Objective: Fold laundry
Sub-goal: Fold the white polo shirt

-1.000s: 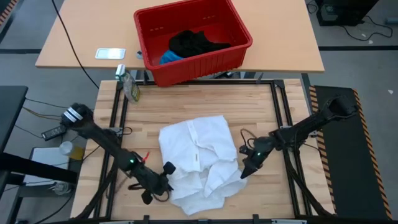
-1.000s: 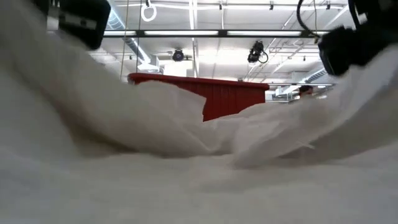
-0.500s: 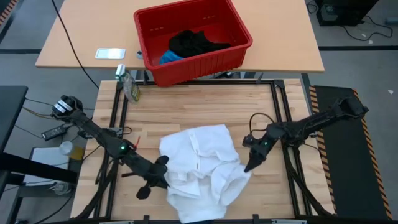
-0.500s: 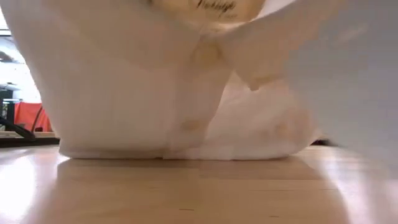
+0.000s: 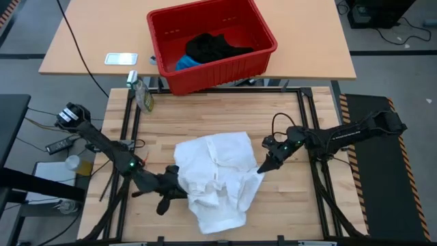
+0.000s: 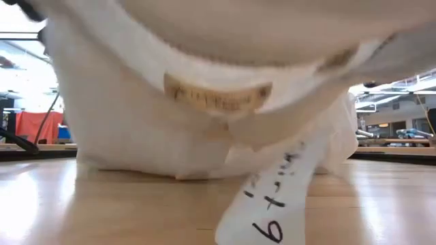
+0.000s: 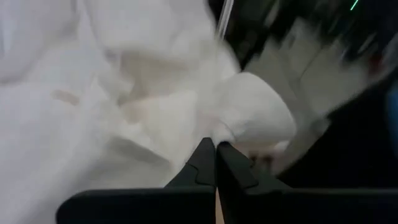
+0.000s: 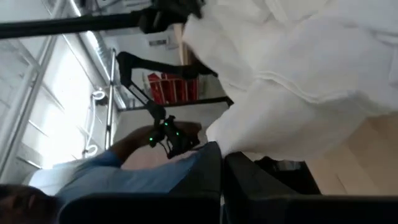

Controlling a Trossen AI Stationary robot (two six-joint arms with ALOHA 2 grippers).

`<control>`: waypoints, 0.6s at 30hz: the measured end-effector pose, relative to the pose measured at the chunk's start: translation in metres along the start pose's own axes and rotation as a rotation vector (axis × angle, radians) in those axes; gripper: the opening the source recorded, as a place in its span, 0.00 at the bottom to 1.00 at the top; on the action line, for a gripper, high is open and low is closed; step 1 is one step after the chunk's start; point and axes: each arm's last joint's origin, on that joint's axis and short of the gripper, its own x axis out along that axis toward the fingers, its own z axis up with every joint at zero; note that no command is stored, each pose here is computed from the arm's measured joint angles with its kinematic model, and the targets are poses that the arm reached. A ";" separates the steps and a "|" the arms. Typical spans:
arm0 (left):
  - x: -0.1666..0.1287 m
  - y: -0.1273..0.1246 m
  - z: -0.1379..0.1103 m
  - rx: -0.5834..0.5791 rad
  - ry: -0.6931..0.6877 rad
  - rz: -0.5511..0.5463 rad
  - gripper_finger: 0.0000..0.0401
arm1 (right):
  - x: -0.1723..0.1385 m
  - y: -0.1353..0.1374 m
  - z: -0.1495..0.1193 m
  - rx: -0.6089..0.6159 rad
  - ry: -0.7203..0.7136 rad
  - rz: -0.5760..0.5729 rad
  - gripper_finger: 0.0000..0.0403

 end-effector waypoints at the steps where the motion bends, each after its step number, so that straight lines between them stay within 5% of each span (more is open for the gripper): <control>1: -0.002 0.001 0.003 -0.021 -0.052 -0.014 0.00 | -0.001 -0.001 0.002 0.002 -0.010 0.002 0.01; 11: -0.017 0.012 0.011 0.016 -0.193 -0.010 0.00 | -0.013 -0.010 0.013 0.045 -0.138 0.056 0.01; 18: -0.029 0.034 -0.006 -0.159 -0.289 0.025 0.00 | -0.019 -0.020 0.019 0.090 -0.229 0.037 0.01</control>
